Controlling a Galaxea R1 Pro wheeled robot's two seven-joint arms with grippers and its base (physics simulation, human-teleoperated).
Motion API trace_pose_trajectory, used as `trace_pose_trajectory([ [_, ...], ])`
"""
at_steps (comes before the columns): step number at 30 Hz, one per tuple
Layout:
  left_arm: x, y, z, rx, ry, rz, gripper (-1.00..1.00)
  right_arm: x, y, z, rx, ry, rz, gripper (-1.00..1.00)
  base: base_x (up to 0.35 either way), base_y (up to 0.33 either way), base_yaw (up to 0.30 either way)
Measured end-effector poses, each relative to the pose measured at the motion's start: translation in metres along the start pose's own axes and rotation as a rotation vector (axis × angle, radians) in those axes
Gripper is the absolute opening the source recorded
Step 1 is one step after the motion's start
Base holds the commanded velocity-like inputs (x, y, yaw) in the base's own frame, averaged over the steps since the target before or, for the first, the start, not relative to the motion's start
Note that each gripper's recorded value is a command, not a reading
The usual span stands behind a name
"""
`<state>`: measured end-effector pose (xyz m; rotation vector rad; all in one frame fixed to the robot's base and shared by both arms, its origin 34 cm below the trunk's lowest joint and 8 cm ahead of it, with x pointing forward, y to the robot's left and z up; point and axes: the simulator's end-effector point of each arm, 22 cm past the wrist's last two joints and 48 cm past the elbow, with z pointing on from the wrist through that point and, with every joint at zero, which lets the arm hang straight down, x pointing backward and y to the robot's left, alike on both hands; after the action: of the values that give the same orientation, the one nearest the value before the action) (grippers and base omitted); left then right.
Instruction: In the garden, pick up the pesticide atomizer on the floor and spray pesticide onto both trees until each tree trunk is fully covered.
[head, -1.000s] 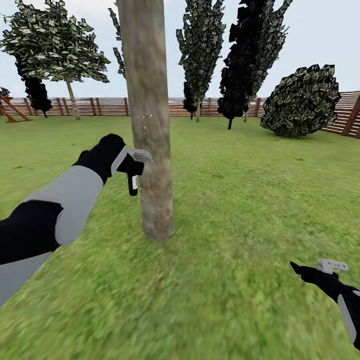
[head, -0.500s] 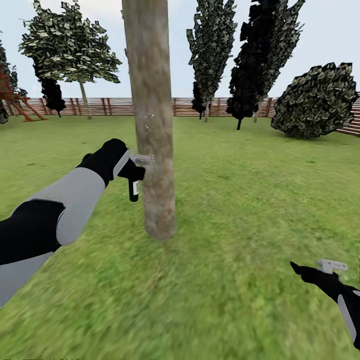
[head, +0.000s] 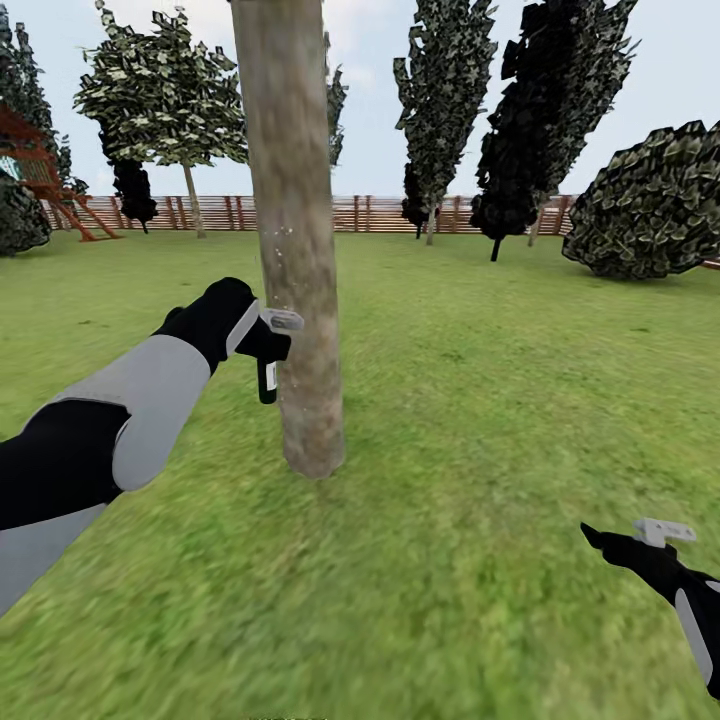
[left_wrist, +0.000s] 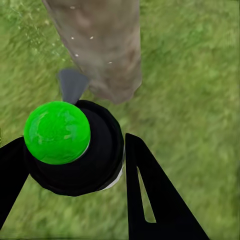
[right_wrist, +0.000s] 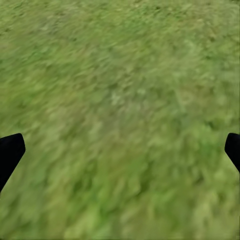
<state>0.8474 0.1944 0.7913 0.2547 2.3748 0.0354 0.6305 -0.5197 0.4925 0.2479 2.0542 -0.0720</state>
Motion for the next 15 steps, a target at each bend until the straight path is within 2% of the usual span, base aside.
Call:
trace_pose_trajectory([
  [5, -0.0004, 0.0, -0.0003, 0.0, -0.001, 0.0, -1.0, 0.0, 0.0, 0.0, 0.0, 0.0, 0.0, 1.0, 0.0, -0.199, 0.255],
  [10, -0.0006, 0.0003, -0.0003, 0.001, -0.002, -0.001, -1.0, 0.0003, -0.0001, -0.0001, 0.0, 0.0, 0.0, 1.0, 0.0, -0.032, 0.032],
  [15, -0.0005, 0.0009, -0.0003, 0.0, -0.002, -0.002, -1.0, -0.0001, 0.0, 0.0, 0.0, 0.0, 0.0, 1.0, 0.008, -0.259, 0.002],
])
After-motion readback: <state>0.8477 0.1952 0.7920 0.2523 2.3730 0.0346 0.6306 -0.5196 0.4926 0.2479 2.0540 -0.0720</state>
